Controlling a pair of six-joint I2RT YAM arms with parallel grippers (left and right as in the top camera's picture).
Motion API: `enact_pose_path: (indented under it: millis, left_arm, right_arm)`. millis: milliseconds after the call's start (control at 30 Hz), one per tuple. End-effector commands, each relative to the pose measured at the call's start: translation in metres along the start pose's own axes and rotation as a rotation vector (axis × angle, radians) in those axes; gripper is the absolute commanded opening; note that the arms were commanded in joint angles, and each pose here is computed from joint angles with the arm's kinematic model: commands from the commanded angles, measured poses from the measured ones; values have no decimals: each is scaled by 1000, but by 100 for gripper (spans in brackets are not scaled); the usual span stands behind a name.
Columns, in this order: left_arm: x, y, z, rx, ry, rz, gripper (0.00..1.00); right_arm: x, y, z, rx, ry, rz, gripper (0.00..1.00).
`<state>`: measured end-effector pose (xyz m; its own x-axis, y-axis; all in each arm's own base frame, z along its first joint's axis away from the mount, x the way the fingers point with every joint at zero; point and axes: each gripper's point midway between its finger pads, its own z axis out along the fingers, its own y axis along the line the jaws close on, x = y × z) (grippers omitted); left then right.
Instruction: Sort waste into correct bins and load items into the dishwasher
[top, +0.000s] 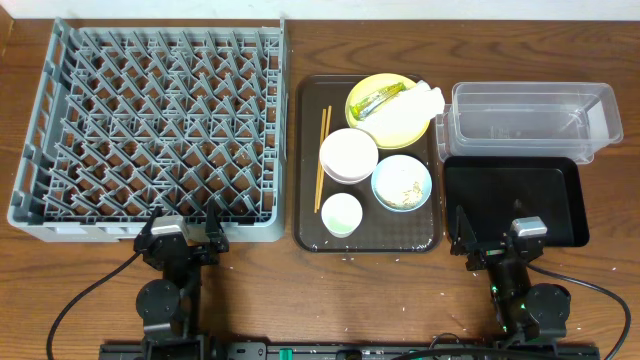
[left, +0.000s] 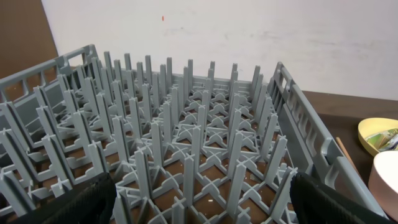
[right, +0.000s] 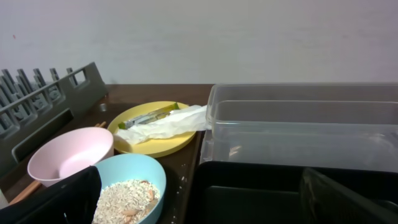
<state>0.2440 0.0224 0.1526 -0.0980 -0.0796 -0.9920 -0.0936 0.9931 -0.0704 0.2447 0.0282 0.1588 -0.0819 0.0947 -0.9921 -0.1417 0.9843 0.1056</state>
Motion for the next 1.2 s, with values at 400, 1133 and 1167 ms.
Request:
enact_pose_path:
  millis: [400, 1133, 1167]
  left_arm:
    - [15, 0, 1, 6, 47, 4, 90]
    - [15, 0, 1, 6, 47, 4, 90]
    - [15, 0, 1, 6, 47, 4, 91]
  right_arm:
    - [0, -1, 0, -1, -3, 10, 99]
    - [-1, -2, 0, 8, -4, 9, 99]
    - [-1, -4, 0, 20, -5, 10, 99]
